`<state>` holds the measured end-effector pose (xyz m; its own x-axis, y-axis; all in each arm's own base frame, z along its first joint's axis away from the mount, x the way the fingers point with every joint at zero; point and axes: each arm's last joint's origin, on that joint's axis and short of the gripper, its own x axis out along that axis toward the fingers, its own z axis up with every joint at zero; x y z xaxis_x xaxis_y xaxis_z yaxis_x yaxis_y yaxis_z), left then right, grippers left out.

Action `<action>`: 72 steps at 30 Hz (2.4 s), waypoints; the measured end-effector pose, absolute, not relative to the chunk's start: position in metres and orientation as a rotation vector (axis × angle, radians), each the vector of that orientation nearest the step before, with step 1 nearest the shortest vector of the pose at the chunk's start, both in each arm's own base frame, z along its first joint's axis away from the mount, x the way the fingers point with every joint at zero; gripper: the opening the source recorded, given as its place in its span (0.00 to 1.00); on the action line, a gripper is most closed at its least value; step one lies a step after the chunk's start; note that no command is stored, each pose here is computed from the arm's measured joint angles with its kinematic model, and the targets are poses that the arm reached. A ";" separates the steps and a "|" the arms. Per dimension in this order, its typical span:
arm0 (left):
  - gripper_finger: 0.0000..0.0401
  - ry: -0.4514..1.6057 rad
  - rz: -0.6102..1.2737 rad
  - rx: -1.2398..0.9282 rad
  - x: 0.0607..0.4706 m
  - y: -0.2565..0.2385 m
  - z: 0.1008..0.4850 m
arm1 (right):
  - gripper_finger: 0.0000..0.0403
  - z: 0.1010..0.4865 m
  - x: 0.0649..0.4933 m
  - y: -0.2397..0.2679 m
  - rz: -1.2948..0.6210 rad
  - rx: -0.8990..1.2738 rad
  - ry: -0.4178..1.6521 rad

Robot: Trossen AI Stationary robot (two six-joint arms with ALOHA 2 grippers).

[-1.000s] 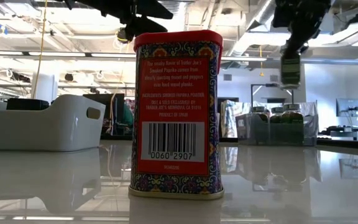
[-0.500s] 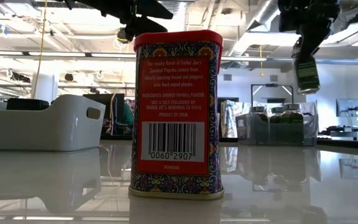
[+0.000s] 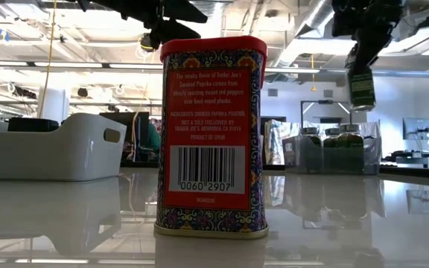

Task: Sort spices by type
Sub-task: Put the green seasoning bottle into the black bin

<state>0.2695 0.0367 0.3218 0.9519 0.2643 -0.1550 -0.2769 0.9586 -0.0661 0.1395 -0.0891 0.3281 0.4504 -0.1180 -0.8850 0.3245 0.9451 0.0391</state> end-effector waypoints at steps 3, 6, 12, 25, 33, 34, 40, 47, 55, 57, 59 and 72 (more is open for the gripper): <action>0.64 0.145 0.275 -0.088 0.270 0.037 0.322 | 0.56 0.328 0.140 -0.090 -0.277 0.211 1.063; 0.64 0.145 0.275 -0.088 0.270 0.037 0.322 | 0.56 0.329 0.141 -0.090 -0.279 0.208 1.055; 0.64 0.145 0.275 -0.089 0.270 0.037 0.322 | 0.56 0.329 0.141 -0.090 -0.279 0.207 1.055; 0.64 0.145 0.273 -0.091 0.270 0.037 0.322 | 0.56 0.329 0.141 -0.090 -0.278 0.204 1.055; 0.64 0.146 0.273 -0.088 0.270 0.037 0.322 | 0.56 0.329 0.141 -0.090 -0.279 0.205 1.055; 0.64 0.146 0.273 -0.088 0.270 0.037 0.322 | 0.56 0.329 0.140 -0.090 -0.277 0.202 1.054; 0.64 0.146 0.273 -0.091 0.270 0.037 0.322 | 0.56 0.334 0.134 -0.086 -0.274 0.172 1.028; 0.64 0.152 0.270 -0.049 0.270 0.037 0.322 | 0.56 0.339 0.125 -0.081 -0.279 0.141 0.996; 0.64 0.155 0.269 -0.041 0.270 0.037 0.322 | 0.56 0.339 0.121 -0.090 -0.298 0.096 1.002; 0.64 0.155 0.269 -0.041 0.270 0.037 0.321 | 0.56 0.338 0.125 -0.096 -0.300 0.077 0.999; 0.64 0.156 0.269 -0.042 0.270 0.037 0.321 | 0.56 0.336 0.131 -0.103 -0.301 0.059 0.991; 0.64 0.166 0.270 -0.042 0.269 0.037 0.320 | 0.56 0.303 0.174 -0.139 -0.182 -0.024 1.103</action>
<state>0.2694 0.0366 0.3205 0.9503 0.2618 -0.1684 -0.2688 0.9630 -0.0196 0.1739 -0.1395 0.3027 0.4377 -0.1583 -0.8851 0.1348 0.9848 -0.1094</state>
